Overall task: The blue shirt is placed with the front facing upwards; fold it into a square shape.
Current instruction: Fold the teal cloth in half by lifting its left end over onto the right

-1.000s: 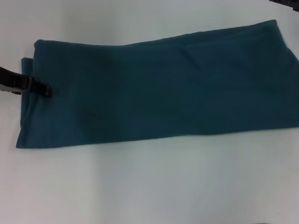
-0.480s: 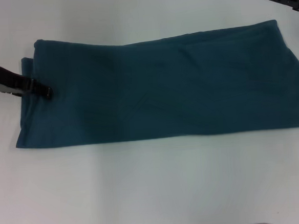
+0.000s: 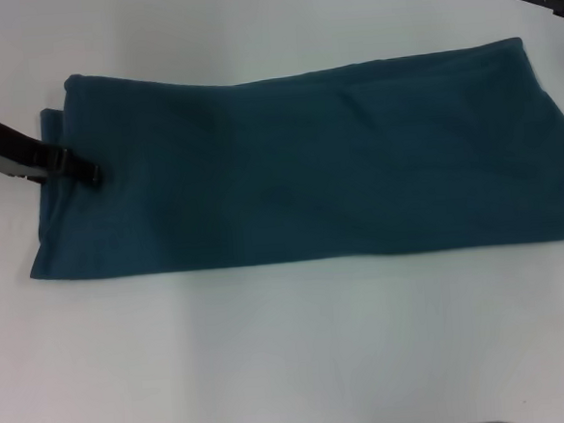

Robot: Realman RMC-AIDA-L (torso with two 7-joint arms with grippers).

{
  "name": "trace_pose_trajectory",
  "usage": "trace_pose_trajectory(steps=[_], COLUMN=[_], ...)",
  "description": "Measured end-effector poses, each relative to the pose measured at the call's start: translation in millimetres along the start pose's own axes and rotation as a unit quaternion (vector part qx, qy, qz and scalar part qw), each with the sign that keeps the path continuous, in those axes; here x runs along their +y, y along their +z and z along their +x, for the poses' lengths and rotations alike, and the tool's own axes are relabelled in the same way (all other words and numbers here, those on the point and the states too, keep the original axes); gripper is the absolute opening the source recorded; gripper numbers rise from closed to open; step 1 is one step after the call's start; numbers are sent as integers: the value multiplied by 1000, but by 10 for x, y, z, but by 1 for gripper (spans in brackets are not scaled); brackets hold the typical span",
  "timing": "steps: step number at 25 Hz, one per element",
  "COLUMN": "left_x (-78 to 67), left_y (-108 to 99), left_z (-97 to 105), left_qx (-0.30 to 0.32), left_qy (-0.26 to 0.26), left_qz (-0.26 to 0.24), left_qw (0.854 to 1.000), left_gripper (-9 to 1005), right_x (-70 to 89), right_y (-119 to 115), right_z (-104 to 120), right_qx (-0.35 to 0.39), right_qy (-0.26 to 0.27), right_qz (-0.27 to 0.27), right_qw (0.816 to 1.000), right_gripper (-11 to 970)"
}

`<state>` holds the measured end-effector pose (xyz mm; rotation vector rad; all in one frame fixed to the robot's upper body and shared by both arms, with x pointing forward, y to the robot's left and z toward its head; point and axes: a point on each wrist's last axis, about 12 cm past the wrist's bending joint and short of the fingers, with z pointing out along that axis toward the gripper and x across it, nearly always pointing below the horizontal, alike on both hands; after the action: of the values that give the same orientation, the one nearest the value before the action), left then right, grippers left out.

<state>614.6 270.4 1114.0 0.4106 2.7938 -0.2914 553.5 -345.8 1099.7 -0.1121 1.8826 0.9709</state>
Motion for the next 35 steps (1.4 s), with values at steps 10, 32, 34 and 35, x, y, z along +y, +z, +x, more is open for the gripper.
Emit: trace_pose_trajectory(steps=[10,32,34,35], left_x=[42,38,31,27], left_y=[-25,-5,1,6], left_z=[-15,-8,-11,-12], left_qx=[-6,-1,1,2], left_qy=[-4,-3,-2,-2], left_qz=[-5,-4,-4,-3], left_qw=[1000,1000,1000,1000], left_gripper=[795,798,798,798], right_x=[-2,-7,-7,-7], right_y=[-1,-8,-9,-9], right_z=[1,-2,-3,-3], right_qx=[0,-1,-2,-2], right_qy=[1,1,1,1], right_qz=[0,1,1,1], right_qw=[1000,1000,1000,1000], right_gripper=[710,710,710,710])
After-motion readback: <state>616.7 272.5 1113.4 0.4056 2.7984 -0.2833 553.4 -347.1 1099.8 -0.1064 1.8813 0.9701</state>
